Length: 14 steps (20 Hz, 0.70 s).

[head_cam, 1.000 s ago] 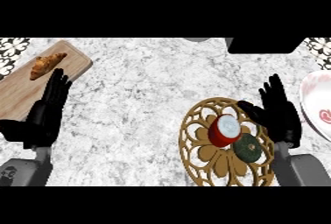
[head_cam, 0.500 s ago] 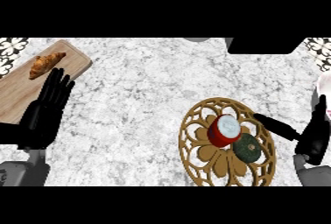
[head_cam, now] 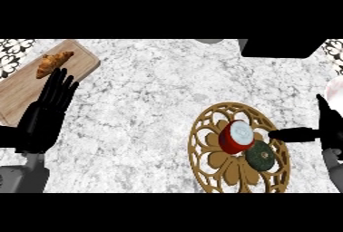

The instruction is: Pick the can from the placemat and place it in the bowl

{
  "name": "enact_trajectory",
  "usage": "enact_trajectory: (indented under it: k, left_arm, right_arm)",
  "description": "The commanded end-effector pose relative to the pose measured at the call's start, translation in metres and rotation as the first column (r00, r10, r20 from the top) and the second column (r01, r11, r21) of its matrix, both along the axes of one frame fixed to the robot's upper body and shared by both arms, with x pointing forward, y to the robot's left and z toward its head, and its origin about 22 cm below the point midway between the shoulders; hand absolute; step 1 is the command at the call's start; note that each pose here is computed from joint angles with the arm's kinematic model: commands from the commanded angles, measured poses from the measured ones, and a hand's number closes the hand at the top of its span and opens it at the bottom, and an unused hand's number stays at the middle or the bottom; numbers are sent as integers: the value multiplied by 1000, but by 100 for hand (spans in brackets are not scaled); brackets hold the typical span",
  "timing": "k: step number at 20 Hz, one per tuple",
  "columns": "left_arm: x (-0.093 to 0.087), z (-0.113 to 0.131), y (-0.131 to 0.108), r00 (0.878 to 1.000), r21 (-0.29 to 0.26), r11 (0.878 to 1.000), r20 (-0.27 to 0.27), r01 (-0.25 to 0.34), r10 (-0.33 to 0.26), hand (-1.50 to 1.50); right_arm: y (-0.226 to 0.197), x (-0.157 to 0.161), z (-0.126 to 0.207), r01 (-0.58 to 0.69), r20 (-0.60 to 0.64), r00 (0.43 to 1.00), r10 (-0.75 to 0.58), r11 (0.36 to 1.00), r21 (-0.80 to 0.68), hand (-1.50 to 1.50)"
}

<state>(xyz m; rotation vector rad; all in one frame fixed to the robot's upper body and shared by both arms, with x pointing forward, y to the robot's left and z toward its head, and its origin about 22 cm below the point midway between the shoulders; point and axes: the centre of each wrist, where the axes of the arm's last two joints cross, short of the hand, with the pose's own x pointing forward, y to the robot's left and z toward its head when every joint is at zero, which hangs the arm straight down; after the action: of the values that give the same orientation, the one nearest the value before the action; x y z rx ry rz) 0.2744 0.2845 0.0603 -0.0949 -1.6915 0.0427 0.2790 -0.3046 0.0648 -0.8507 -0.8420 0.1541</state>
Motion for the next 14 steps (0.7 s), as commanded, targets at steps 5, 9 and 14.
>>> enact_trajectory:
  k: [5, 9, 14]
  left_arm:
    - [4, -2, 2, 1000, -6, 1000, 6, 5, -5, 0]
    - [1, 1, 9, 1000, 7, 1000, 10, 5, -5, 0]
    - [-6, -5, 14, 1000, -18, 1000, -3, 1, -1, 0]
  right_arm:
    - [36, 19, 68, -220, -460, 844, 274, 961, 169, -150]
    - [53, 37, 103, -193, -494, 822, 283, 955, 225, -150]
    - [54, 50, 120, -157, -487, 834, 258, 958, 238, -150]
